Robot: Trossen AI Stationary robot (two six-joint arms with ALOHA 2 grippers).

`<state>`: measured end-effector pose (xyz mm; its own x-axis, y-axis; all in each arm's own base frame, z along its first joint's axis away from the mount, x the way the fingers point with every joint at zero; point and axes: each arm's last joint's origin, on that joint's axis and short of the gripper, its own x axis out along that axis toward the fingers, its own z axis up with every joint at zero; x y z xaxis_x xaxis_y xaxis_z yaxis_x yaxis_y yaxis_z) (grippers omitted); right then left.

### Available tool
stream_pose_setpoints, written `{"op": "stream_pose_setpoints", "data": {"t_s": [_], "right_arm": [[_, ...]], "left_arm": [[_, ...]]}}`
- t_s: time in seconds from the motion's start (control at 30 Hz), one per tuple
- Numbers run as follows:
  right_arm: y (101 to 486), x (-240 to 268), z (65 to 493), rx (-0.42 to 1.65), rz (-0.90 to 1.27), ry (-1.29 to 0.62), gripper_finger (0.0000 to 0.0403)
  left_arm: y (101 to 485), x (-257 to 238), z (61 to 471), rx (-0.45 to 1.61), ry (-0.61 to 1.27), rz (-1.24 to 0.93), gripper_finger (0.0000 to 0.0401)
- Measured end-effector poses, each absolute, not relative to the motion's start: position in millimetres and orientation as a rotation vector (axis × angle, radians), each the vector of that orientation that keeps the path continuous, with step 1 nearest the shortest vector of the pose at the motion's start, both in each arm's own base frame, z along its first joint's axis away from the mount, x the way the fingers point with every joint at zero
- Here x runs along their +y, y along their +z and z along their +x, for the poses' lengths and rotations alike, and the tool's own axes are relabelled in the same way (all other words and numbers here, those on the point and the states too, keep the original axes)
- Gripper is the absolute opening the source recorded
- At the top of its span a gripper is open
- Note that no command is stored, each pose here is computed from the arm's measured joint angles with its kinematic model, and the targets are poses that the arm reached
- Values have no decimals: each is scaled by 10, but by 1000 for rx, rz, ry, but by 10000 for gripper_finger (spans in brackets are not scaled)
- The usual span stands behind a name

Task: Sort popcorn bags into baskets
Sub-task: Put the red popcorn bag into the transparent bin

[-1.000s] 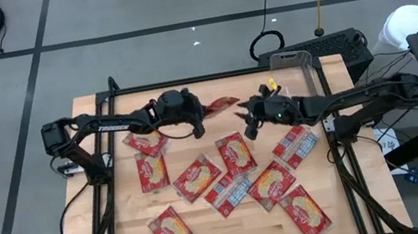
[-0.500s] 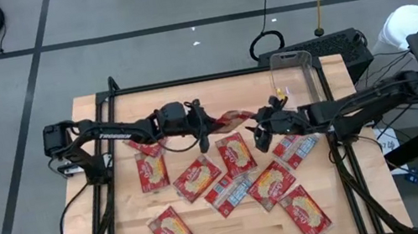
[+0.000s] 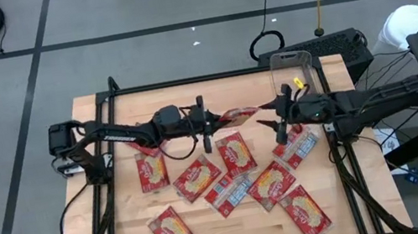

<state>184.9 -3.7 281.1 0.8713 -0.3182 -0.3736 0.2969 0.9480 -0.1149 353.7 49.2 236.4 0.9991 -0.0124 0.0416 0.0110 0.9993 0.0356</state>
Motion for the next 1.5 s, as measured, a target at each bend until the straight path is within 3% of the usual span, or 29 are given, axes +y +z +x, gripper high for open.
{"op": "stream_pose_setpoints", "data": {"t_s": [0.27, 0.43, 0.57, 0.83, 0.93, 1.13, 1.23, 1.37, 1.5], "right_arm": [[2877, -48, 1907, 313, 21, -268, 245], [2882, -17, 2030, 270, 14, -149, 236], [2872, -3, 2072, 263, 16, -92, 188], [2871, -5, 2060, 270, 3, -92, 43], [2842, -31, 2044, 302, 16, -104, 15], [2810, -156, 1979, 355, 55, -172, 41], [2844, -226, 1902, 376, 83, -212, 35], [2973, -307, 1792, 434, 104, -277, 16], [3113, -394, 1721, 494, 114, -328, 17]], "left_arm": [[2118, 503, 3683, -153, -35, 39, 31], [1998, 490, 3727, -170, -62, 35, 26], [1982, 423, 3741, -182, -87, 32, 32], [1973, 295, 3757, -175, -83, 56, 36], [1930, 238, 3771, -129, -65, 58, 64], [1983, 109, 3761, -119, 59, -32, 180], [2101, 105, 3710, -87, 79, -110, 225], [2203, 119, 3596, 70, 90, -158, 243], [2208, 102, 3503, 208, 99, -161, 229]]}}
